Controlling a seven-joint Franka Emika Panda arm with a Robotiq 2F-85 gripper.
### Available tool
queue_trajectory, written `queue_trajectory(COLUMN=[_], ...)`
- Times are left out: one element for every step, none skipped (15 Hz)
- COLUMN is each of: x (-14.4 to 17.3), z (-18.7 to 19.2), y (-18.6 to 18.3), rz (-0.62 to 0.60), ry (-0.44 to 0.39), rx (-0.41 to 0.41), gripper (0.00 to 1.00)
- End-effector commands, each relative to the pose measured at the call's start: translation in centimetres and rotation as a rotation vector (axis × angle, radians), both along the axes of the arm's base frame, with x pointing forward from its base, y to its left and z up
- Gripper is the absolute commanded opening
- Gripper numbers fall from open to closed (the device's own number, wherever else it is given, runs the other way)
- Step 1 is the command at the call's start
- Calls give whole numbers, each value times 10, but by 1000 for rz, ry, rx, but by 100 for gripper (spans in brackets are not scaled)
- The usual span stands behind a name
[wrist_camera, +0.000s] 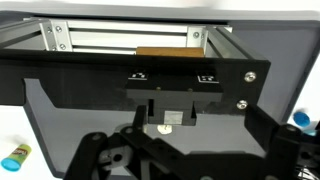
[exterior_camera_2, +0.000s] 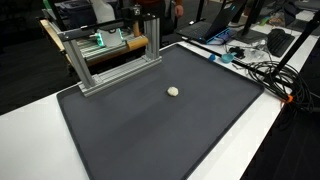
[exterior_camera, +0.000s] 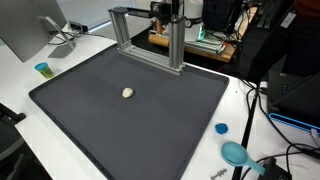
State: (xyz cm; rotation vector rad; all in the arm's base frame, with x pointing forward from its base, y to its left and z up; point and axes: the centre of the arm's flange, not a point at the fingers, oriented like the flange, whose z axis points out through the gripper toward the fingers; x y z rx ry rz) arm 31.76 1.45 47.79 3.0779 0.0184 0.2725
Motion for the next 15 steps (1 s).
queue_trajectory(x=[0,0,0,0,0,2,2,4,5,8,10,4,6,7,8], z=[0,0,0,0,0,-3,-4,-6,-9,-12,-12,-5,-6,-7,-8], y=[0,0,0,0,0,-3,-5,-8,-9,-12,-13,-7,-10,-11,-12], rz=[0,0,0,0,0,-4,-5,-10,-14,-26,-51,-20,-27,-32,-33], ry=[0,0,0,0,0,-9,-11,-10,-20,-30,-45,-24,-31,-32,-30], rx=[0,0,0,0,0,-8,-8,-1,6,19,40,9,13,16,17], gripper=[100,100,100,100,100,100,100,100,100,100,100,100,100,100,100])
